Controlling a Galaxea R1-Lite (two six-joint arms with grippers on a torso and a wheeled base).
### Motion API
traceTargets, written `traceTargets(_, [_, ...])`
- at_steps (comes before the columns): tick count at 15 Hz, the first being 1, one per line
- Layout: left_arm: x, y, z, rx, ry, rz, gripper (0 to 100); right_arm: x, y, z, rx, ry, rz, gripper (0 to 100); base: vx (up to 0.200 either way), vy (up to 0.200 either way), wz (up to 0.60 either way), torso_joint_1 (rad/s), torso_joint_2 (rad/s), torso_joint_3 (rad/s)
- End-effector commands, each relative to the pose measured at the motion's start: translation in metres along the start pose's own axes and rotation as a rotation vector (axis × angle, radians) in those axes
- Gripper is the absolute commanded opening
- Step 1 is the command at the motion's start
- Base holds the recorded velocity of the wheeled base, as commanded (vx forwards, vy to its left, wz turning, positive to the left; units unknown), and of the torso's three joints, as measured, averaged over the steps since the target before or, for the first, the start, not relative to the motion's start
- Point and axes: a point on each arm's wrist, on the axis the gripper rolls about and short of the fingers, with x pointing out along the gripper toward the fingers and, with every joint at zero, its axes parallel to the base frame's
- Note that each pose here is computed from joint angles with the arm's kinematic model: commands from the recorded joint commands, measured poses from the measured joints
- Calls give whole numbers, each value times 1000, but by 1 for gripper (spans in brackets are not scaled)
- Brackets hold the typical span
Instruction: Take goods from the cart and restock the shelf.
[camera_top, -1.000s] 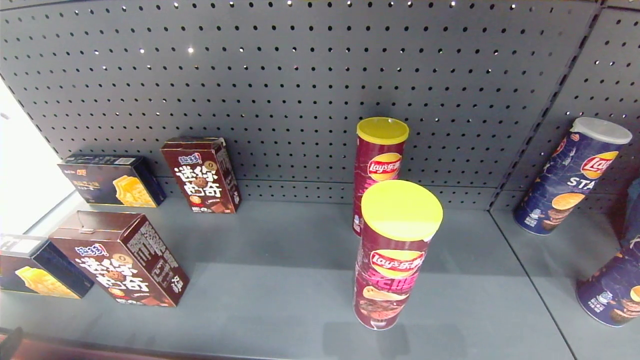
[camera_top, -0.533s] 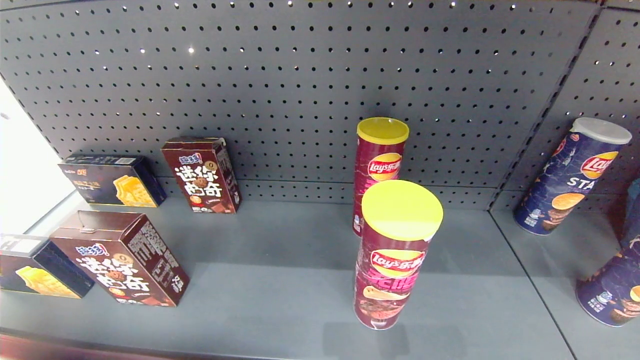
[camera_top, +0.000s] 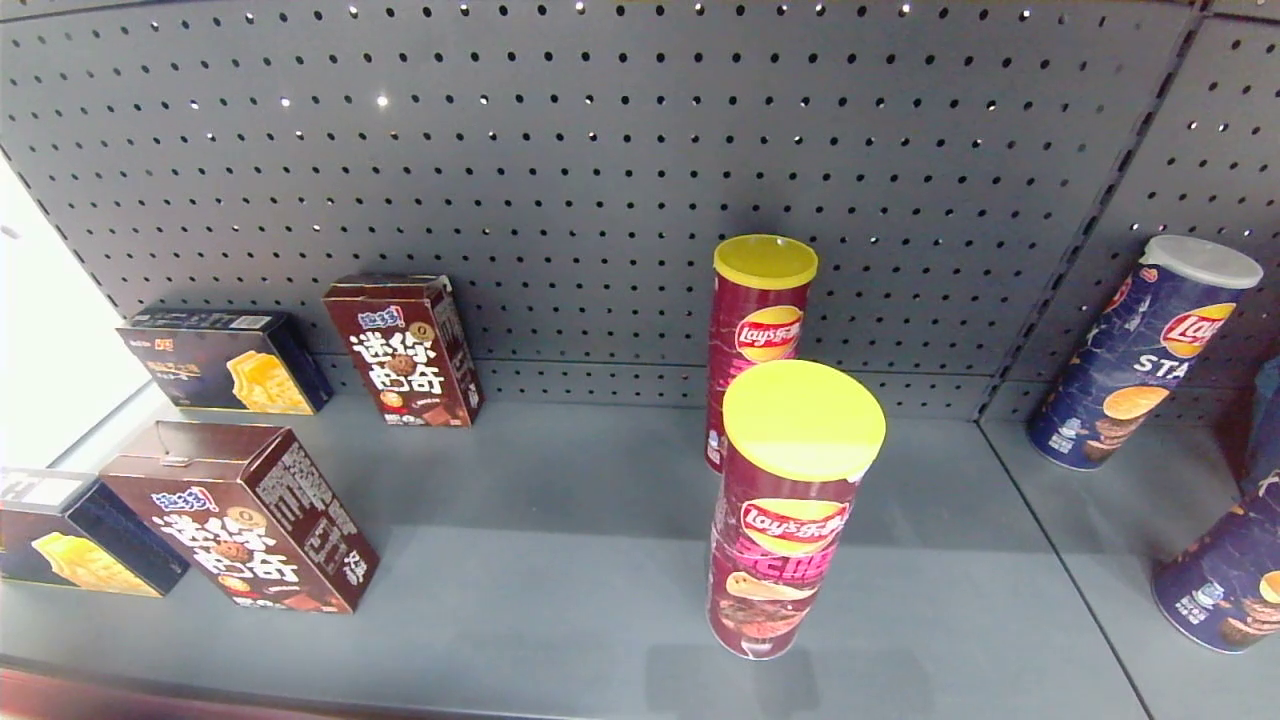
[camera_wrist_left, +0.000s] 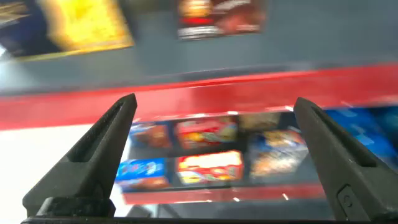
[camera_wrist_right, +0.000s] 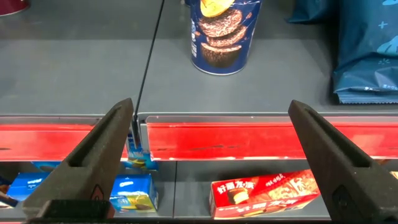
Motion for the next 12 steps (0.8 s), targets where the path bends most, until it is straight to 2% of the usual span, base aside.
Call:
traceTargets(1, [-4,0,-3,-6,-51,21,100,0,0,0,1,1,0,100,0,0,0,0,0,0])
traceTargets(4, [-4,0,-3,-18,-51,20,100,0,0,0,1,1,0,100,0,0,0,0,0,0])
traceTargets(8, [-4,0,-2,-59,-53,16,100,0,0,0,-1,1,0,100,0,0,0,0,0,0])
traceTargets(10, [-4,-1,-3,-40,-54,-23,100,0,0,0,-1,1,0,100,0,0,0,0,0,0])
traceTargets(12, [-4,-1,-3,-33,-54,-29,100,0,0,0,-1,1,0,100,0,0,0,0,0,0])
